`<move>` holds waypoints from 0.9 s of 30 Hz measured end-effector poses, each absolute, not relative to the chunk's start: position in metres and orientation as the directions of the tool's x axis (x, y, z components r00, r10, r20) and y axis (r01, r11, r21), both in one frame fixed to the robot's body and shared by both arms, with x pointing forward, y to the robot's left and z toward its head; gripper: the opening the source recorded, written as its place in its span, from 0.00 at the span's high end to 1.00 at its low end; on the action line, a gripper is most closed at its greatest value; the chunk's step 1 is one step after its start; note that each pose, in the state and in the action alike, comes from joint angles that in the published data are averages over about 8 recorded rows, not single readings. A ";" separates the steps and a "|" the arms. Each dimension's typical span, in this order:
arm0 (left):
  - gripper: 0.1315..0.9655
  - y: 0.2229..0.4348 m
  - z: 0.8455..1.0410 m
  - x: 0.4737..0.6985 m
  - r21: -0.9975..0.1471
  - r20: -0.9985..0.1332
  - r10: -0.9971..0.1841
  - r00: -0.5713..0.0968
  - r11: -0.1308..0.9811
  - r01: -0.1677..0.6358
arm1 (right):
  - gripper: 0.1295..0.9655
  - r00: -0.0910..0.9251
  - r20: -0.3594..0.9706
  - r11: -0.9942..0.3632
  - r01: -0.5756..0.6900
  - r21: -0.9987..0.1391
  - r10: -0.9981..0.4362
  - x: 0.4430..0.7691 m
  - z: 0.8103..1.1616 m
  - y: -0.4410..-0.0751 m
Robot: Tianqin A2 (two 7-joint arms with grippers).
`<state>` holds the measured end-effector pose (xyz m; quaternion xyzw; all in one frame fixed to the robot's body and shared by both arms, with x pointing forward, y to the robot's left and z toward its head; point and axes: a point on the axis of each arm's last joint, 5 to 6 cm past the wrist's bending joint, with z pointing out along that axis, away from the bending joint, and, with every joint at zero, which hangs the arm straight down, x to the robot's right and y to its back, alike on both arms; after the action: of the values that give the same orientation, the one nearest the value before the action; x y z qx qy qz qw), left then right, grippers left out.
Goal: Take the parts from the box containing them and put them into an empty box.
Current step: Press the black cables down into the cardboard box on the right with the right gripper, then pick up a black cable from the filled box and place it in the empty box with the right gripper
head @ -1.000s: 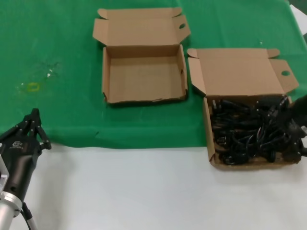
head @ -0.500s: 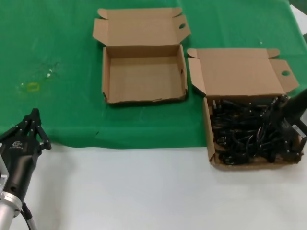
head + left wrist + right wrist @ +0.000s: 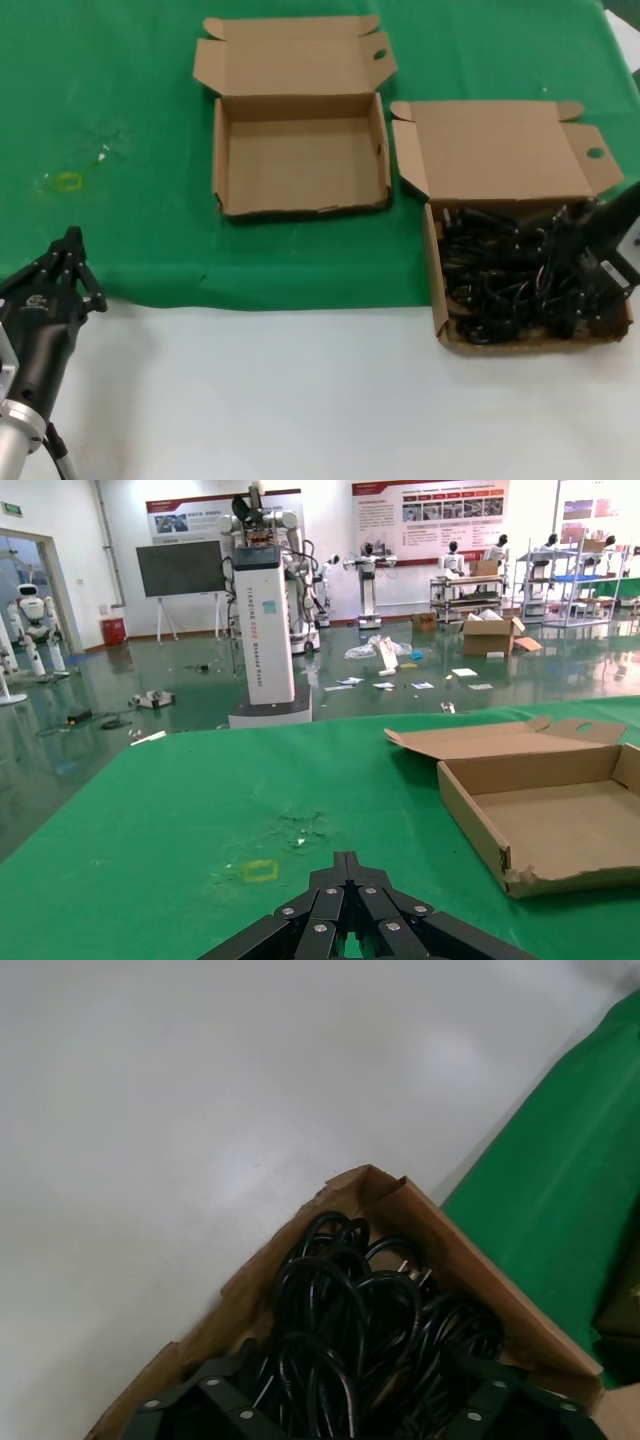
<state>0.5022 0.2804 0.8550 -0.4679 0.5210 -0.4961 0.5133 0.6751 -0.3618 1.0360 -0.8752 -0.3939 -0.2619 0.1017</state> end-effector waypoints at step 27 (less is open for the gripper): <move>0.99 0.280 0.855 0.502 -0.997 -0.071 -0.997 -0.035 0.070 0.022 | 0.82 0.603 0.522 -0.717 0.697 0.023 0.603 0.663 1.051 -0.363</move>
<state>0.5022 0.2804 0.8550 -0.4679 0.5210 -0.4961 0.5133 0.6627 -0.3625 1.0508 -0.8906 -0.3650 -0.2555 0.0918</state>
